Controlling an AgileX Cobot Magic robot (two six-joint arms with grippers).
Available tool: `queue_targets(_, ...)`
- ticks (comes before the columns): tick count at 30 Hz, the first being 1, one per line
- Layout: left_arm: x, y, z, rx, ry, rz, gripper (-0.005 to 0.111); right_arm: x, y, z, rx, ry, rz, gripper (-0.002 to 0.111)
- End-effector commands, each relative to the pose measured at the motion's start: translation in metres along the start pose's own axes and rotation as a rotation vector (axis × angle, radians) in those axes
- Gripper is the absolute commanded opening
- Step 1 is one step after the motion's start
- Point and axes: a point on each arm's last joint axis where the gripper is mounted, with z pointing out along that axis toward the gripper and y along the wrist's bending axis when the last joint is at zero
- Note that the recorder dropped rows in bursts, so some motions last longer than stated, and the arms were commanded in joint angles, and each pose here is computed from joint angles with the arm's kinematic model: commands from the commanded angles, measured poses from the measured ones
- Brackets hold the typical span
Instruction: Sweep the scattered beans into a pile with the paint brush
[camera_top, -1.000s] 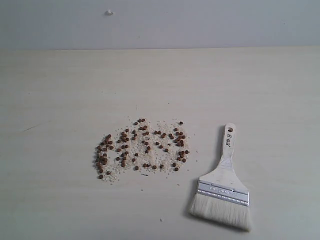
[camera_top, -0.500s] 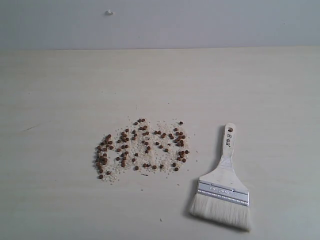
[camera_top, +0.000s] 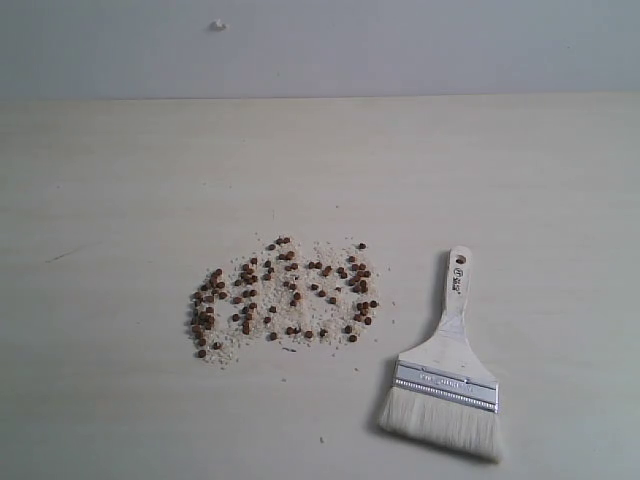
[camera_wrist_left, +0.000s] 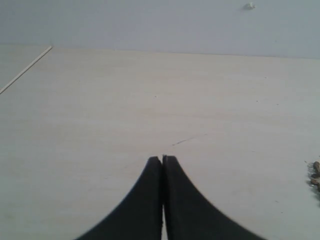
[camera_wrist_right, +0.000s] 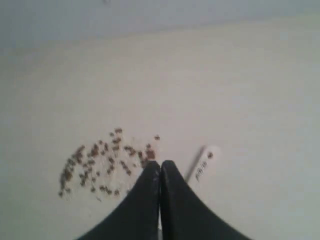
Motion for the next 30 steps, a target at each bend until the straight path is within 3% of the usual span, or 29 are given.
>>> queue_targets(1,0.000,0.000,0.000,0.005,-0.010,-0.003,0.000,-0.022,-0.040,0.045,0.290,0.409,0.054,0.000)
queue_targets(5,0.000,0.000,0.000,0.005,-0.010,-0.003,0.000,-0.012,-0.059,0.073,0.367,0.601,0.115,0.000)
queue_targets(10,0.000,0.000,0.000,0.005,-0.010,-0.003,0.000,0.011,-0.041,0.102,0.346,0.689,0.122,0.000)
queue_targets(15,0.000,0.000,0.000,0.005,-0.010,-0.003,0.000,0.024,-0.004,0.121,0.331,0.601,0.131,0.000)
queue_targets(22,0.000,0.000,0.000,0.005,-0.010,-0.003,0.000,0.037,0.017,0.140,0.474,0.541,0.173,0.000)
queue_targets(30,0.000,0.000,0.000,0.005,-0.010,-0.003,0.000,0.047,0.024,0.174,0.368,0.402,0.351,0.000)
